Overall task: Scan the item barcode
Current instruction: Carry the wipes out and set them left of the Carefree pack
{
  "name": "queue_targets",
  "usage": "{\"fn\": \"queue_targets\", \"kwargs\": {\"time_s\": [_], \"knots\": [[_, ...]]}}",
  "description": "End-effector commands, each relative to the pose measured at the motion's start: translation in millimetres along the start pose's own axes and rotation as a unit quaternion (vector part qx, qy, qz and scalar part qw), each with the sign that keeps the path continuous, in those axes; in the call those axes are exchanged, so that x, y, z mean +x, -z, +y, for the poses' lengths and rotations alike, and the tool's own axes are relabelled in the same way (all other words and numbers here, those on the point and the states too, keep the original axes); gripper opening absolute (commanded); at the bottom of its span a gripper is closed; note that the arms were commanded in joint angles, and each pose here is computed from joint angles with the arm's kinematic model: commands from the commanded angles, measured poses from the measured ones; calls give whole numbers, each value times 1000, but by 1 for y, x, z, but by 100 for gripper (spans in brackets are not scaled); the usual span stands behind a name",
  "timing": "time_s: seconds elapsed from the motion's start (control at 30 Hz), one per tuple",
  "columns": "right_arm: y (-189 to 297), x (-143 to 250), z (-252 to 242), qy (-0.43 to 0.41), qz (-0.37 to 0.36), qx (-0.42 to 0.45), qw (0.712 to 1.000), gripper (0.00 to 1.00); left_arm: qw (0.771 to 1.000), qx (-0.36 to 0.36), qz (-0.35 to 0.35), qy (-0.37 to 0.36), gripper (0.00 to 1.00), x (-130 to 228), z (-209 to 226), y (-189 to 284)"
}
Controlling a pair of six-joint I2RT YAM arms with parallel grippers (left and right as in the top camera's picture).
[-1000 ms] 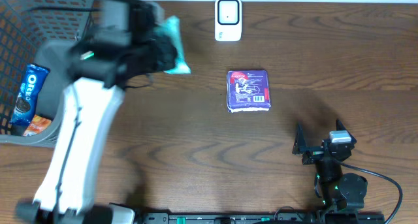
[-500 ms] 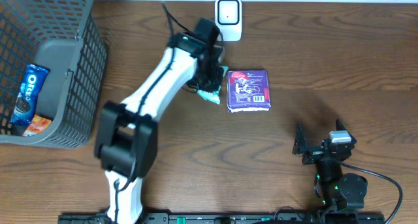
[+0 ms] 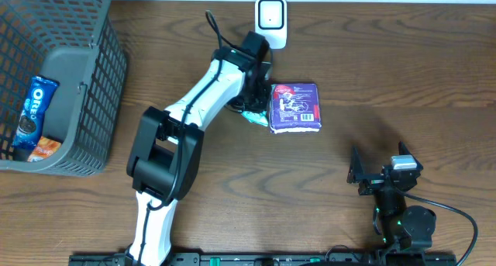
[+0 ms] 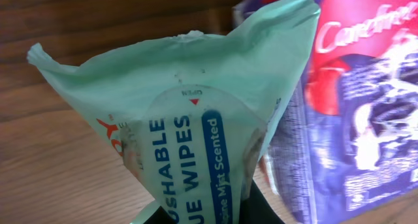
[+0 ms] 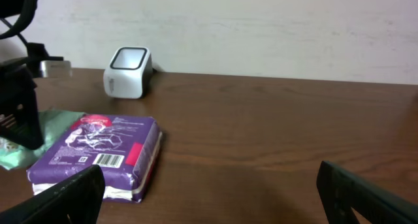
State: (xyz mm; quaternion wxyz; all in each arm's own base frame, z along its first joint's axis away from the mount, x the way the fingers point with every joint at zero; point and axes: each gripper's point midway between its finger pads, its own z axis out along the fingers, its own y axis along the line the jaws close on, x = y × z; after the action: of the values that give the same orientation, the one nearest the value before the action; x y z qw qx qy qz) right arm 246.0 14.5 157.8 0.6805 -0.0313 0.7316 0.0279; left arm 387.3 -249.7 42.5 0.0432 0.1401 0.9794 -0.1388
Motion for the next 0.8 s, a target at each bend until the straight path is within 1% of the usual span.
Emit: {"fn": "queue_targets", "kwargs": {"time_s": [0.0,0.03,0.07,0.13,0.17,0.33,0.37,0.4,0.43,0.47,0.5,0.63,0.77], "knots": [[0,1,-1,-6,0,1,1000,99,1000,12,4,14,8,4,-17,-6],[0,1,-1,-6,0,1,1000,99,1000,13,2,16,8,4,-21,-7],[0,1,-1,-6,0,1,1000,99,1000,15,-1,15,11,3,-25,-7],[0,1,-1,-6,0,1,1000,99,1000,17,-5,11,24,2,-31,-9],[0,1,-1,-6,0,1,1000,99,1000,19,-9,6,27,1,-35,-9],[0,1,-1,-6,0,1,1000,99,1000,22,-19,-1,31,-3,-40,-9],[0,1,-1,-6,0,1,1000,99,1000,22,-20,1,34,-4,-39,-9],[0,1,-1,-6,0,1,1000,99,1000,21,-20,4,38,-5,-36,-8],[0,1,-1,-6,0,0,1000,99,1000,20,-21,6,45,-6,-34,-6],[0,1,-1,-6,0,1,1000,99,1000,19,-21,11,51,-8,-31,-3],[0,1,-1,-6,0,1,1000,99,1000,18,-20,16,54,-9,-27,1],[0,1,-1,-6,0,1,1000,99,998,15,-31,44,58,-22,-8,32],[0,1,-1,-6,0,1,1000,99,994,16,-77,75,58,-42,18,88]]}}
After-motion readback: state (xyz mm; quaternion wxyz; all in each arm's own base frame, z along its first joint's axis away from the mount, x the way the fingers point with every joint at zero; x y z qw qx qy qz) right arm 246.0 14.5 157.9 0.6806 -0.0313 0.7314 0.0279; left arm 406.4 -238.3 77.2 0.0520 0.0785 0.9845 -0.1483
